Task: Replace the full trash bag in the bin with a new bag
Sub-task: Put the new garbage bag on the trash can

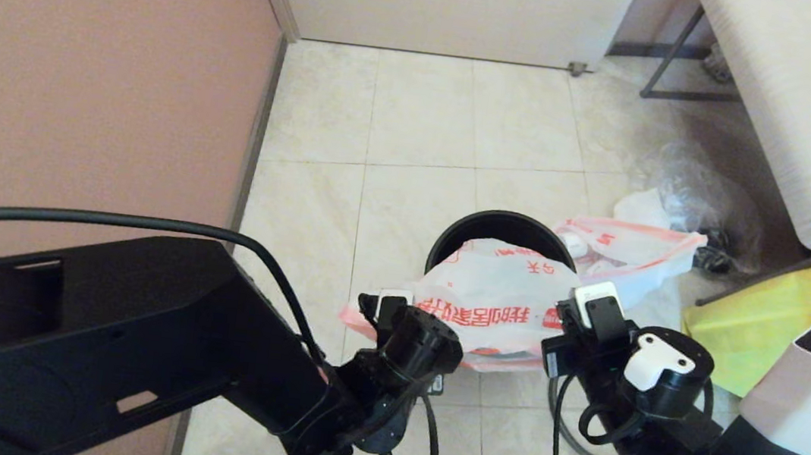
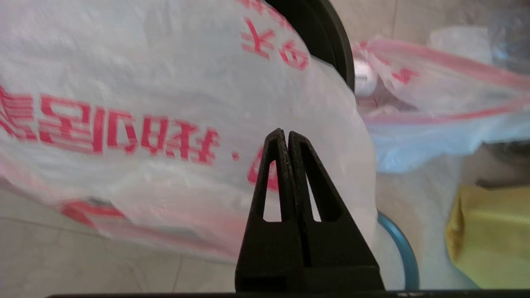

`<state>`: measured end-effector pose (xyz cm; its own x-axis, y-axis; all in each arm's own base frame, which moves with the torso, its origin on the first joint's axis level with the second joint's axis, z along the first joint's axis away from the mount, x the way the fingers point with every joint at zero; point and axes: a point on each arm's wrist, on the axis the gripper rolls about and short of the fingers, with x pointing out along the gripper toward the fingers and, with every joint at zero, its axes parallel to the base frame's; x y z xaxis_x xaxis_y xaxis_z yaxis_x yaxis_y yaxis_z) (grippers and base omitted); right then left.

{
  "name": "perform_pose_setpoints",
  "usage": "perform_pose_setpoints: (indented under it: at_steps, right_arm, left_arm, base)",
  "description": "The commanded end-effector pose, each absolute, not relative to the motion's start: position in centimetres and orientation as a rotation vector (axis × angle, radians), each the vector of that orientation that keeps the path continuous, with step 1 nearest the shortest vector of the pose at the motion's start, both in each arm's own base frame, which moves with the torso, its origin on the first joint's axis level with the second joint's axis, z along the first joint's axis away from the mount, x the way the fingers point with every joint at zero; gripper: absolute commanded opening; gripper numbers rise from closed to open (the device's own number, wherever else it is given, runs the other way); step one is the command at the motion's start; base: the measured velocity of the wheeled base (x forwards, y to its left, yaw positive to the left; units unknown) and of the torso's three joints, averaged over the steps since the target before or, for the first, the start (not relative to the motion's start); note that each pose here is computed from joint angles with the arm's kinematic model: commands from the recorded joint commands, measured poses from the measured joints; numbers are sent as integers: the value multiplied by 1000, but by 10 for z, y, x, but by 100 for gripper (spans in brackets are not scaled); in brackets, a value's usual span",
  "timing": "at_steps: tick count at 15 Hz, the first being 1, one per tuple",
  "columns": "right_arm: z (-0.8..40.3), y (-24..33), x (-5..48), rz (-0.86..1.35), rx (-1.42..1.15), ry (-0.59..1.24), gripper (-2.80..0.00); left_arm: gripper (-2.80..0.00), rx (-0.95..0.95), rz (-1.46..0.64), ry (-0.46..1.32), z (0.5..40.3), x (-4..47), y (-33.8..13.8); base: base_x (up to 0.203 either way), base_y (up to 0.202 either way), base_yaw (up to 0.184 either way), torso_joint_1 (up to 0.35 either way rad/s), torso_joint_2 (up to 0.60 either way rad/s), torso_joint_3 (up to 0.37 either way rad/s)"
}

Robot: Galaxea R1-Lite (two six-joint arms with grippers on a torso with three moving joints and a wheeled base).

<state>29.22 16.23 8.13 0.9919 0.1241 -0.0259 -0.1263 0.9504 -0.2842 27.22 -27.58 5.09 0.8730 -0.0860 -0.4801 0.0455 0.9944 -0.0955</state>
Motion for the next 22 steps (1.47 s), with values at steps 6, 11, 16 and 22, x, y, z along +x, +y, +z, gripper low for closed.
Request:
perform_pose_setpoints:
  at_steps: [6, 11, 16, 22]
  right_arm:
    - [86, 155, 280, 84, -293, 18, -280]
    - [81, 149, 274, 81, -290, 52, -280]
    - [79, 147, 273, 79, -289, 61, -280]
    - [78, 146, 274, 75, -291, 65, -280]
  left_arm:
    - [0, -96, -25, 496, 41, 290, -276]
    - [0, -117, -21, 477, 49, 301, -281]
    - [0, -159, -31, 433, 65, 310, -288]
    - [0, -164, -60, 431, 73, 300, -293]
  base:
    - [0, 0, 0, 0, 0, 0]
    - [0, 0, 0, 0, 0, 0]
    - [0, 0, 0, 0, 0, 0]
    - [0, 0, 0, 0, 0, 0]
